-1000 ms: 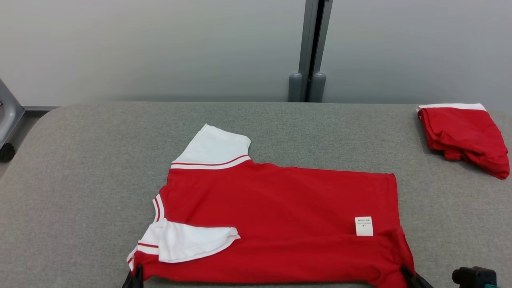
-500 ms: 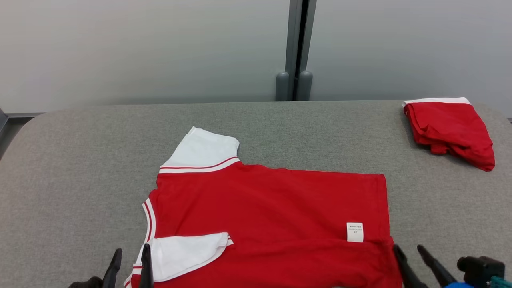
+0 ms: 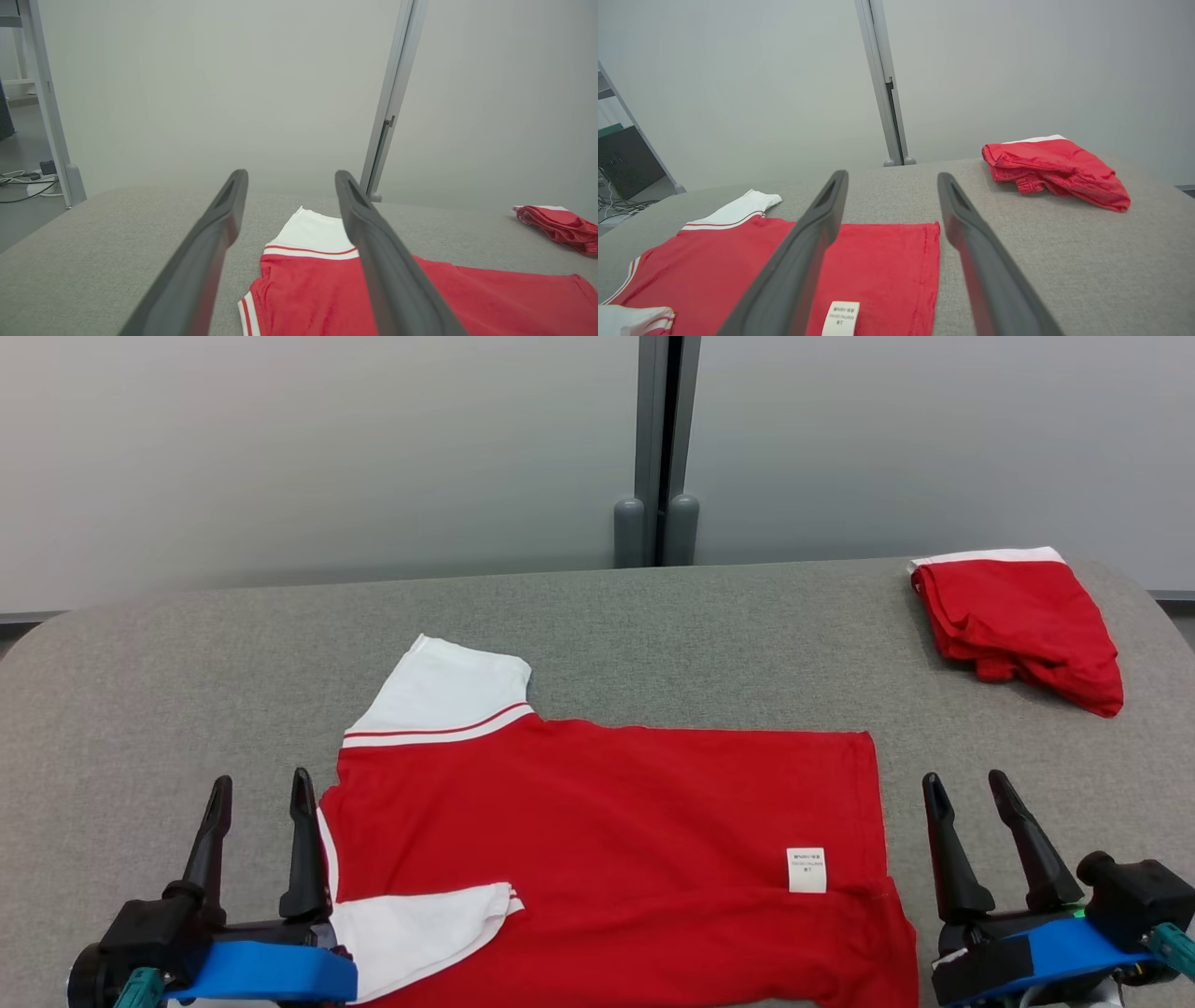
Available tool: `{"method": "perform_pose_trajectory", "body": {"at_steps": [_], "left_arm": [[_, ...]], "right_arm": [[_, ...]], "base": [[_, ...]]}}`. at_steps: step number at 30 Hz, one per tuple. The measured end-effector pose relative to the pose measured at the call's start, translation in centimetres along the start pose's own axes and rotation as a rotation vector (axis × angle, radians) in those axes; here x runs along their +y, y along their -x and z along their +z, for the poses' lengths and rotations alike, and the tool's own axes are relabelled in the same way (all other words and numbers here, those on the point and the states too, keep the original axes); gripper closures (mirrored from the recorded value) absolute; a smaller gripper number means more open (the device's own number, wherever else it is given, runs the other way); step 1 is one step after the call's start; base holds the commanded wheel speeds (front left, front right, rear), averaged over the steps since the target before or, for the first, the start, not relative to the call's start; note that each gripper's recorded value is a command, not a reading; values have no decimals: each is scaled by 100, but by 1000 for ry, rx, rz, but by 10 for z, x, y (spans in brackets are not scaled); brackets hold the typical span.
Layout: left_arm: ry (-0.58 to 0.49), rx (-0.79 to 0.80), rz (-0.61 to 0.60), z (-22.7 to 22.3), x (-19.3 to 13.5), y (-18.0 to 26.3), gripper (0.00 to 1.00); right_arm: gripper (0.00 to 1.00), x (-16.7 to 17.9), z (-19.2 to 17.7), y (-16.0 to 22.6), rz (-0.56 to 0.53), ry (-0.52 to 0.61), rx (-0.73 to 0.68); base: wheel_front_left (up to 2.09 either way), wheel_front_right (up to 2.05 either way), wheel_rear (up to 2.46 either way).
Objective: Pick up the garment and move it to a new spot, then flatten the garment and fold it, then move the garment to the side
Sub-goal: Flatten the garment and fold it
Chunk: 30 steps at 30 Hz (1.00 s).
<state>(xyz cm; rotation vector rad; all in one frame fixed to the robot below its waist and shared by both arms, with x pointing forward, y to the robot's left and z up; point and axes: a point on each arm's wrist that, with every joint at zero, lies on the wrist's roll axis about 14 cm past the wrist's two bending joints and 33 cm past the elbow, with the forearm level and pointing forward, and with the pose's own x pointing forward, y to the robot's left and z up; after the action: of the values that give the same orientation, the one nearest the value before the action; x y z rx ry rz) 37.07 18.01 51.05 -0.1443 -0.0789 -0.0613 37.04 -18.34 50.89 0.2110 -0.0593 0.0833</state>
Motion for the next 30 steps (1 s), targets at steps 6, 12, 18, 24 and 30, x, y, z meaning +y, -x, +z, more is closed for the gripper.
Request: {"method": "perform_pose_trajectory", "body": {"at_steps": [6,12,18,24,30], "left_arm": [[-58,10,15,-4,5,-6,0],[-87,41,26,-14,12,-9,0],[-105,58,37,-19,20,-7,0],[-108,79,47,-26,23,-4,0],[-109,94,51,-31,24,-2,0]], "right_arm": [[0,-1,0,-7,-19,14,-25],[0,-3,-15,-6,-39,10,13],[0,-4,-23,-4,-46,9,32],[0,-1,-27,-1,-41,9,45],[0,3,-28,-2,-29,9,46]], "base": [[0,0,0],[0,0,0],[0,0,0],[0,0,0],[0,0,0]]}}
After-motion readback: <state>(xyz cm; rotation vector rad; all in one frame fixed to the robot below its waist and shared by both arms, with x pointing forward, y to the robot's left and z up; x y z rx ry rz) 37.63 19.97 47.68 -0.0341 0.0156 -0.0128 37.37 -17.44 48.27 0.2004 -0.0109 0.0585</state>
